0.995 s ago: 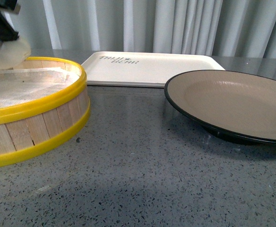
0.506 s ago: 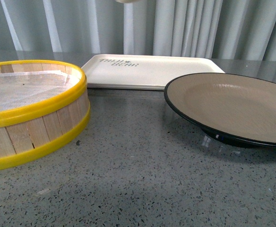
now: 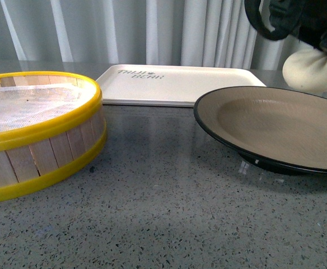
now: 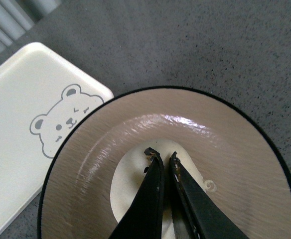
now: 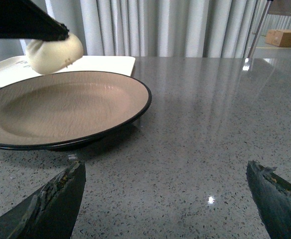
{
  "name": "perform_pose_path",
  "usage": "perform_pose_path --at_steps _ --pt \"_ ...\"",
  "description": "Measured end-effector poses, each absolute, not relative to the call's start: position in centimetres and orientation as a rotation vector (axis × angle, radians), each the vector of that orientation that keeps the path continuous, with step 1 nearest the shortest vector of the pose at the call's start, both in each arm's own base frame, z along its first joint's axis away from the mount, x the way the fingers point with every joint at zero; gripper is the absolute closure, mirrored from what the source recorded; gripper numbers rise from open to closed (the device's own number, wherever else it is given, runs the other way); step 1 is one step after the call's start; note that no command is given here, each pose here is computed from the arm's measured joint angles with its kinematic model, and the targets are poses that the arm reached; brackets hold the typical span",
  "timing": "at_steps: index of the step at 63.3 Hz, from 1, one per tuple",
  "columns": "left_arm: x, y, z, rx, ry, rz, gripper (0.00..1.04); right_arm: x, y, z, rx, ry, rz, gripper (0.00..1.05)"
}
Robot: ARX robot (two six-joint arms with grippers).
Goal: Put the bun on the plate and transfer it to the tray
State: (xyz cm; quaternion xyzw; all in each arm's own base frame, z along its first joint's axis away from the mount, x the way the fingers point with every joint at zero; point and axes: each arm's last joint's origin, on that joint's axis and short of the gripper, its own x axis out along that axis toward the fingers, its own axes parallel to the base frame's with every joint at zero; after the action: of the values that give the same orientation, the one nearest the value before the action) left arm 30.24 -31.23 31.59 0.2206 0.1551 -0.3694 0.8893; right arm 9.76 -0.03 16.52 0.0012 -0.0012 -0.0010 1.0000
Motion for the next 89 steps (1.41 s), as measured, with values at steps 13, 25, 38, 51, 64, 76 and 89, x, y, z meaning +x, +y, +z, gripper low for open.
perform_pose_path --at_steps 13,25,38,51,64,76,89 --pt "31.7 -32.3 29.6 0.496 0.361 -0.742 1.01 9.8 0.0 16.5 0.002 -0.002 -0.002 0.08" --pt "32.7 -32.7 28.7 0.519 0.392 -0.726 1.01 9.8 0.0 16.5 0.002 -0.002 -0.002 0.08" --pt "33.0 -32.2 28.4 0.545 0.416 -0.722 1.01 9.8 0.0 16.5 0.002 -0.002 -0.002 0.08" --pt "33.0 -32.1 28.1 0.559 0.441 -0.724 1.01 9.8 0.0 16.5 0.002 -0.002 -0.002 0.08" --pt "32.9 -32.2 27.9 0.564 0.454 -0.736 1.01 9.8 0.0 16.5 0.002 -0.002 -0.002 0.08" --pt "32.7 -32.5 27.2 0.58 0.473 -0.746 1.01 9.8 0.0 16.5 0.002 -0.002 -0.002 0.08" --pt "32.6 -32.8 27.2 0.584 0.473 -0.752 1.01 9.8 0.0 16.5 0.002 -0.002 -0.002 0.08"
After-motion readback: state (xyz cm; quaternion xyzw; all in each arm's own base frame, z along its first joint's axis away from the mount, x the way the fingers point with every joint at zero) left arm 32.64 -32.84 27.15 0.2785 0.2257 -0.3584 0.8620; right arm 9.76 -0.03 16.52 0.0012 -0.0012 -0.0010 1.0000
